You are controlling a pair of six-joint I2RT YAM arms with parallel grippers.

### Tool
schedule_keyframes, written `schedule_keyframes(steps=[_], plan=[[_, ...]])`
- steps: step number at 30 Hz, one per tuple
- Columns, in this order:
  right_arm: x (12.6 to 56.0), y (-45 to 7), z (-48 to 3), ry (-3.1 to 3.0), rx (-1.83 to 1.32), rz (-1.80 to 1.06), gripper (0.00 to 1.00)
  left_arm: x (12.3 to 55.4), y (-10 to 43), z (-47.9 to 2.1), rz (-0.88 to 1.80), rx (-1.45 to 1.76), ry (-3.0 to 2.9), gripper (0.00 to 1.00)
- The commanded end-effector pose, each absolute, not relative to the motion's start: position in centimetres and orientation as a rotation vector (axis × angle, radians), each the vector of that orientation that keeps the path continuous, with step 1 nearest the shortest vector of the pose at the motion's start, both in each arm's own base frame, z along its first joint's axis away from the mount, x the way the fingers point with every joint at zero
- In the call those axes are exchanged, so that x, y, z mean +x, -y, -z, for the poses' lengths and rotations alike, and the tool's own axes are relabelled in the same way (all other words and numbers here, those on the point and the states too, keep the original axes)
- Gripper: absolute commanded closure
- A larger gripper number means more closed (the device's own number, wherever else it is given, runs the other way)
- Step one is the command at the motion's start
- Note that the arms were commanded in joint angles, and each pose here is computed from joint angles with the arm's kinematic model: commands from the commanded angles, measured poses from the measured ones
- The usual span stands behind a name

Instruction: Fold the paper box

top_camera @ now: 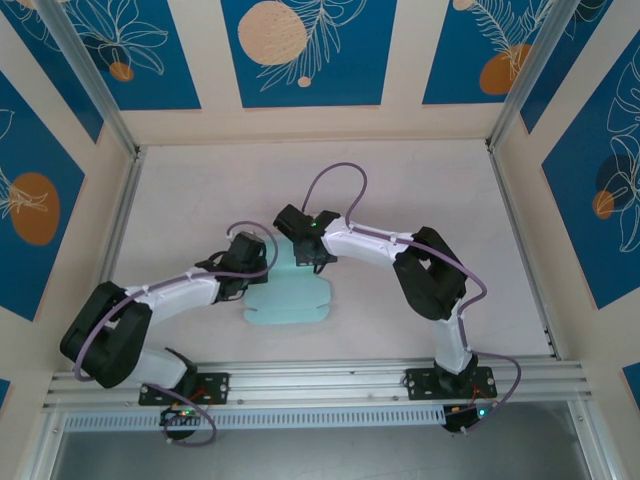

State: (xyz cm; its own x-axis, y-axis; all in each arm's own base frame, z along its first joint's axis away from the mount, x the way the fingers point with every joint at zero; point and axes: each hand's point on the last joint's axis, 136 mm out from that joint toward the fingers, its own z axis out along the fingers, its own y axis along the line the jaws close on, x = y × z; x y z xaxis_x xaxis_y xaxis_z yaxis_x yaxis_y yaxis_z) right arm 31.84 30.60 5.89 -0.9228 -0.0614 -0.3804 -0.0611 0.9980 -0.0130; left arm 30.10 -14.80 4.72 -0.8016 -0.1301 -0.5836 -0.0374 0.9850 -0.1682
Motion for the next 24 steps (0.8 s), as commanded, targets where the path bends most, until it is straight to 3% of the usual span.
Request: schedule_keyframes(steps=[1, 5, 9, 18, 24], plan=[[31.2, -30.0, -5.3, -2.790, -0.099, 0.048, 0.92, 30.9, 13.9, -4.8, 0.081, -0.134, -2.462, 0.73], [31.0, -30.5, -5.4, -2.795, -0.104, 0.018, 0.92, 31.3, 13.8, -4.3, 0.019, -0.108, -2.465, 0.73], [30.7, -30.5, -5.3, -2.803, -0.105, 0.017, 0.92, 31.5, 13.2, -4.1, -0.100, -0.090, -2.467, 0.88], [30.1, -29.9, -4.9, -2.815, -0.080, 0.055, 0.92, 31.5, 9.3, -4.9, -0.467, -0.145, -2.433, 0.94], [30.2, -29.9, -4.6, -2.822, -0.085, 0.070, 0.92, 31.6, 11.4, -3.9, -0.310, -0.158, -2.481, 0.92]])
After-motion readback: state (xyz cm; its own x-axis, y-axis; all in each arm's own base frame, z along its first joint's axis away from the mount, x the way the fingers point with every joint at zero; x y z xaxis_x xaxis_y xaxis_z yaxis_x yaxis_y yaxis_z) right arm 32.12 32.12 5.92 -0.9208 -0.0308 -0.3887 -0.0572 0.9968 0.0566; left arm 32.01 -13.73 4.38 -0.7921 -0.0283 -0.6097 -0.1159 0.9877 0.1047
